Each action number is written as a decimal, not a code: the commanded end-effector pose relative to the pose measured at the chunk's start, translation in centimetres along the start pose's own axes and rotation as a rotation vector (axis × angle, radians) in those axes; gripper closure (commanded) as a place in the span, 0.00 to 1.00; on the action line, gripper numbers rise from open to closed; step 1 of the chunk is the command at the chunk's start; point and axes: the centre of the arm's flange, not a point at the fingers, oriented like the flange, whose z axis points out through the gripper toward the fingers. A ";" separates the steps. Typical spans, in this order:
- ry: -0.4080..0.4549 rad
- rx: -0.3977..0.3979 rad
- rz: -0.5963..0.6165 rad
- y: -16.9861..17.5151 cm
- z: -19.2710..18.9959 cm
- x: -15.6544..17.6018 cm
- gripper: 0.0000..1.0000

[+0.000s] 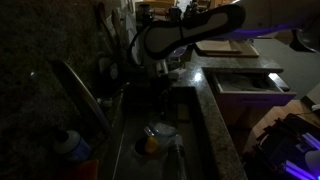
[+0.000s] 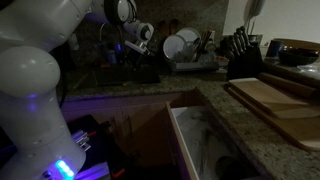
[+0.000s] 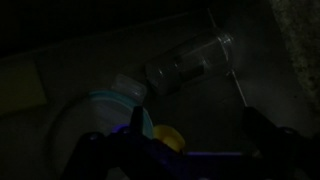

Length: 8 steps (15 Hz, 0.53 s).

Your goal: Pick up the yellow sponge from the sink

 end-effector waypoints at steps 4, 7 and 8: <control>-0.088 -0.023 0.161 0.8 0.9 -0.8 0.00; -0.089 -0.023 0.157 0.7 1.1 -0.7 0.00; -0.093 -0.024 0.249 1.2 1.8 -0.7 0.00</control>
